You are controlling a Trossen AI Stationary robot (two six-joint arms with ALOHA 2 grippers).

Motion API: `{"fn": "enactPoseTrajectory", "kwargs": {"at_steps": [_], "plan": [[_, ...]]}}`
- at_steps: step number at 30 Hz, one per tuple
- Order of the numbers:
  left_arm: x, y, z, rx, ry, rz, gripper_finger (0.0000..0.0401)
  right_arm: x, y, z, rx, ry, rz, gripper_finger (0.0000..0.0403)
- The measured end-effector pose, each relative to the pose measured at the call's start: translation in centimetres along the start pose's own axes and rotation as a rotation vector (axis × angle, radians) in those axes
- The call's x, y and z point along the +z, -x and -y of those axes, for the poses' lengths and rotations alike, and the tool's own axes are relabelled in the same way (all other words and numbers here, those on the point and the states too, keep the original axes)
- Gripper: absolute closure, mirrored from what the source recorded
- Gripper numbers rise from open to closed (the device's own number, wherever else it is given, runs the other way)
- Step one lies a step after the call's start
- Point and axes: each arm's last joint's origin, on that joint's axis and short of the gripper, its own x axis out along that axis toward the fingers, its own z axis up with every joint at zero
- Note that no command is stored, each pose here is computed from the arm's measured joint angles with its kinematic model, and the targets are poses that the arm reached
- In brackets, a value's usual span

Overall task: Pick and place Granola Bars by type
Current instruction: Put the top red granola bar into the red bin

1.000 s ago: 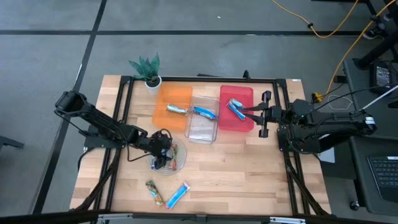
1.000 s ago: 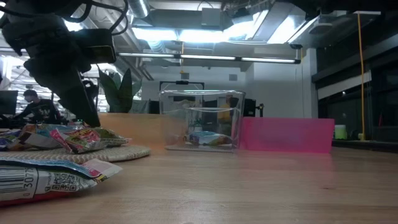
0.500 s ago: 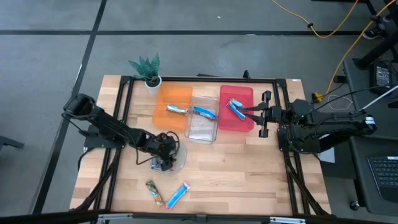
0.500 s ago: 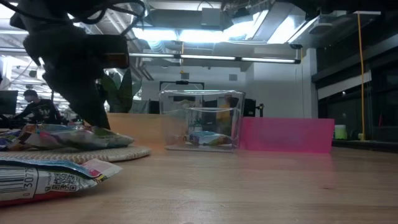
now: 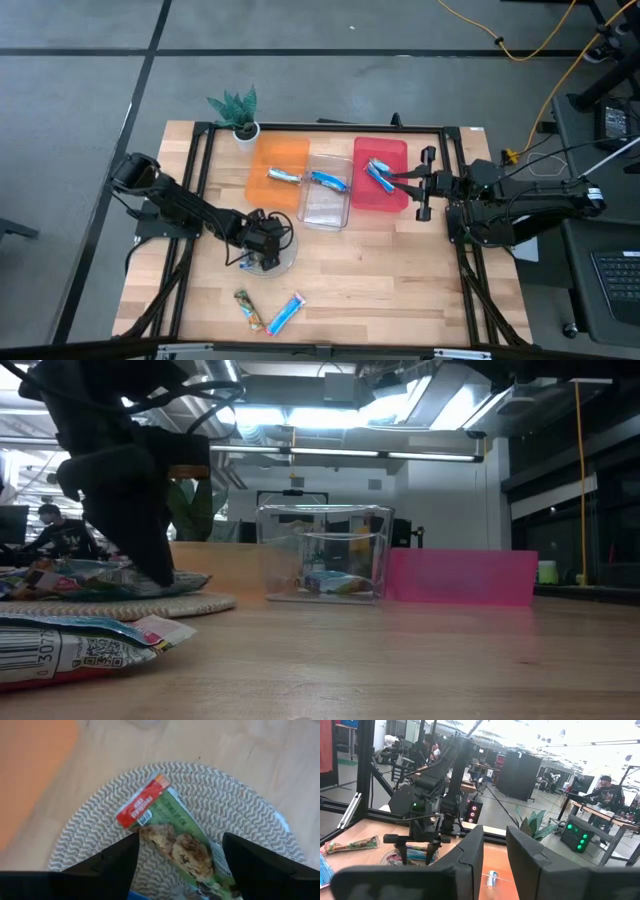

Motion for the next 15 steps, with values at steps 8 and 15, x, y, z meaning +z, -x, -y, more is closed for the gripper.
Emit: {"fn": "enactPoseTrajectory", "kwargs": {"at_steps": [8, 15], "plan": [[0.04, 0.08, -0.02, 0.003, -0.01, 0.005, 0.0192, 0.0, 0.0, 0.0, 0.0, 0.0, 0.0, 0.0315], [0.04, 0.1, -0.01, 0.001, -0.018, 0.005, 0.0272, 0.01, 0.01, 0.0, 0.0, 0.0, 0.0, 0.0315]]}}
